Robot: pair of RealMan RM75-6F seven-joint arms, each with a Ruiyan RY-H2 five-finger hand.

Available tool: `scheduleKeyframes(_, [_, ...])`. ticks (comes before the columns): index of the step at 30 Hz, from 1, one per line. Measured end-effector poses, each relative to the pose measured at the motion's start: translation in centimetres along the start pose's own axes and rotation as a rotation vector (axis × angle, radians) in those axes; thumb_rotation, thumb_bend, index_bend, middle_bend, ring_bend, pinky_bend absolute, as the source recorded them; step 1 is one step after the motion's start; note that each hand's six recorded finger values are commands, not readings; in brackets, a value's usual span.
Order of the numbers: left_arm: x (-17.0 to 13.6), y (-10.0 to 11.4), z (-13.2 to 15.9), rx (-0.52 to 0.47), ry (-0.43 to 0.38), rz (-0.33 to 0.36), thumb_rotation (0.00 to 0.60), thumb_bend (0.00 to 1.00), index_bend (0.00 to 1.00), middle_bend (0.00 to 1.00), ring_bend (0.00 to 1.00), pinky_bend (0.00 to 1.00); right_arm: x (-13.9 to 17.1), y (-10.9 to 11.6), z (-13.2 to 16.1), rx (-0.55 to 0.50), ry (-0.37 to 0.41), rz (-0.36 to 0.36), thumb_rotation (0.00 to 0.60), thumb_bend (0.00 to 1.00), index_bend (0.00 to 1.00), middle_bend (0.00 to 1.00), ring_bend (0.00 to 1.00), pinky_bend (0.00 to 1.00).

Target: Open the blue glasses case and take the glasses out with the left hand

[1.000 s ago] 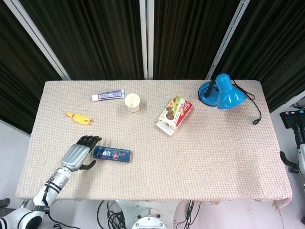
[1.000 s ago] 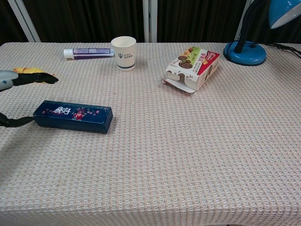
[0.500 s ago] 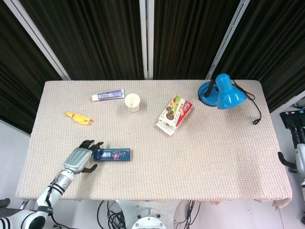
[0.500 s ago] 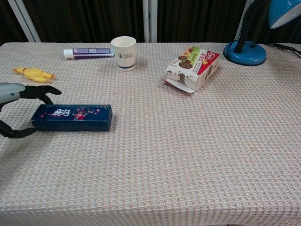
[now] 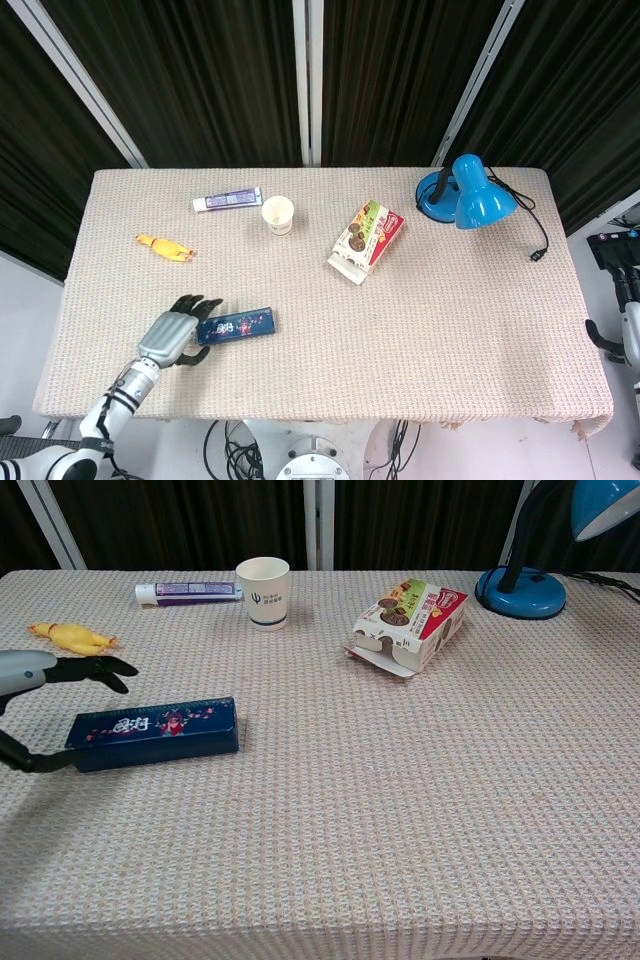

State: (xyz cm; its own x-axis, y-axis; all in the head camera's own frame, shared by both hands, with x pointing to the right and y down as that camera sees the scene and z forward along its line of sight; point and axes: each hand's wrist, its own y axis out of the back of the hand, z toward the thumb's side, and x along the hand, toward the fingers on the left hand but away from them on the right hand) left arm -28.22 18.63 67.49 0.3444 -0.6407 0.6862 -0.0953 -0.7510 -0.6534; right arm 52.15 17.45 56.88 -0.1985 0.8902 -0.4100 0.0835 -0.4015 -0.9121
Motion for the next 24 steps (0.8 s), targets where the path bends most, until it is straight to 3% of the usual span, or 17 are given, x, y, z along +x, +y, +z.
scheduleKeyframes(8, [1.4,1.2,2.6,0.042,-0.044,0.054,0.6,0.33,0.0,0.12,0.04,0.14,0.0,0.4,0.2,-0.004,0.006,-0.011,0.6,0.28,0.0,0.0,0.0,0.0])
scheduleKeyframes(24, [4.1,0.4,5.3,0.131,0.008,-0.025,0.6,0.33,0.02,0.15,0.08,0.19,0.0,1.1,-0.4,-0.021,-0.002,-0.02,0.6,0.28,0.0,0.0,0.0,0.0])
